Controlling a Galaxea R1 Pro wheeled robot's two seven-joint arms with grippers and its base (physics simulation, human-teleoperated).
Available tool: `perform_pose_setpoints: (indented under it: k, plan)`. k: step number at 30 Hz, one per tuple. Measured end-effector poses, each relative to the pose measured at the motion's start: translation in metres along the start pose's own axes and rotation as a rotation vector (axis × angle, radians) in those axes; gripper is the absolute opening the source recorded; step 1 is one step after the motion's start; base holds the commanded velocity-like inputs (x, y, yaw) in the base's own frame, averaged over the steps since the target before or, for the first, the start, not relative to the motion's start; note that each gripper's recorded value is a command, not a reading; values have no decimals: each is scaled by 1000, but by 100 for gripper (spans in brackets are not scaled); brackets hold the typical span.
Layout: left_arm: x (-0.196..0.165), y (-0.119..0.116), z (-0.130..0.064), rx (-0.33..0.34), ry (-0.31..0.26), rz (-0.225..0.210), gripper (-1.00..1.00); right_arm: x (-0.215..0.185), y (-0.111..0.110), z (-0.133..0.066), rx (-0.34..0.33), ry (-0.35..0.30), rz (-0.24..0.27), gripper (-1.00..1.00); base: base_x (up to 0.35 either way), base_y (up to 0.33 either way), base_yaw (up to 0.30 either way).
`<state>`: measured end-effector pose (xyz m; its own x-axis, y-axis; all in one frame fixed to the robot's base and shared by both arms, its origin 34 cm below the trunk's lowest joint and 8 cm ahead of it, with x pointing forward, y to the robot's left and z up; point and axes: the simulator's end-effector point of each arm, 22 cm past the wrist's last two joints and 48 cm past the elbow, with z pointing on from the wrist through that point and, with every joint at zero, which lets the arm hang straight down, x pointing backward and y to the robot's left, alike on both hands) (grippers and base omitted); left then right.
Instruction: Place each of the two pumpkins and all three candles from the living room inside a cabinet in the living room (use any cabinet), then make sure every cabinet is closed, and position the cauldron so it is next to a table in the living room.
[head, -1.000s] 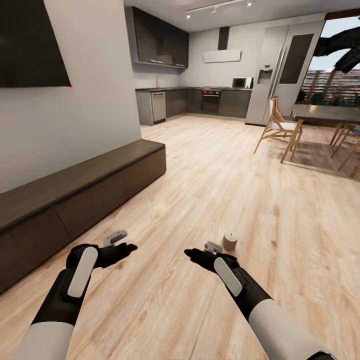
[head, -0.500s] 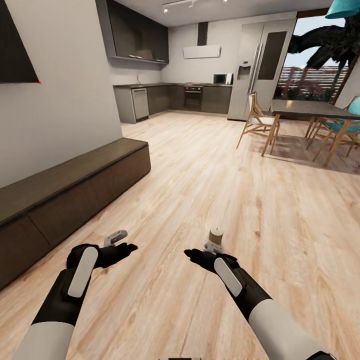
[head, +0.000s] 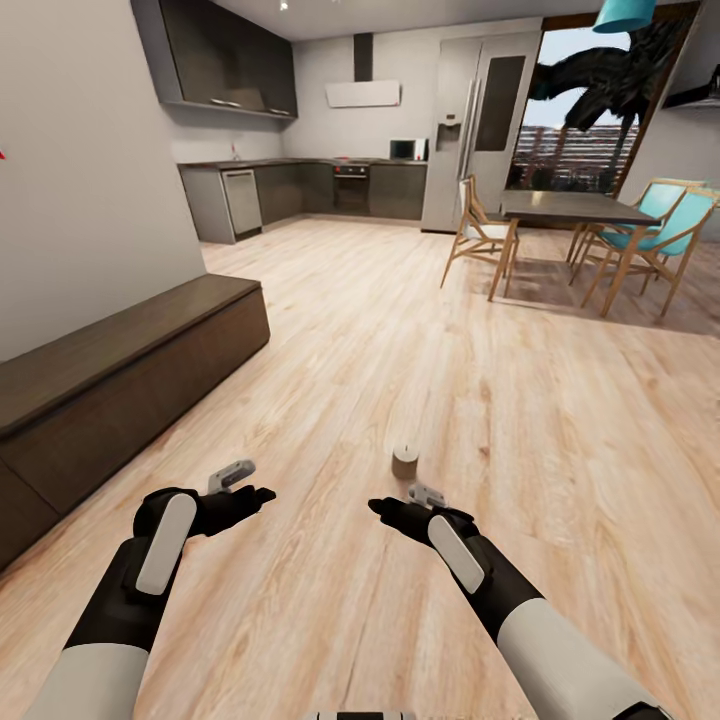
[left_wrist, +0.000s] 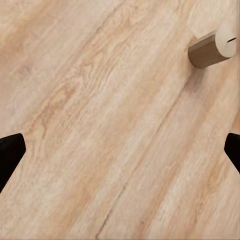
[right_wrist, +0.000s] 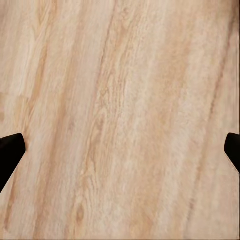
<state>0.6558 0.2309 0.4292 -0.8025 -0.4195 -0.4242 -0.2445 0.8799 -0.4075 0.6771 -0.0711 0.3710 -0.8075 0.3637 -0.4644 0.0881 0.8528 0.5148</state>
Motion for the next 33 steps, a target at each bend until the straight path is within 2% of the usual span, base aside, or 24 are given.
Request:
perform_pose_setpoints:
  k: [33]
  plan:
    - [16, 4, 17, -12, 43, 11, 100, 15, -12, 13, 12, 32, 15, 100, 0, 0, -216]
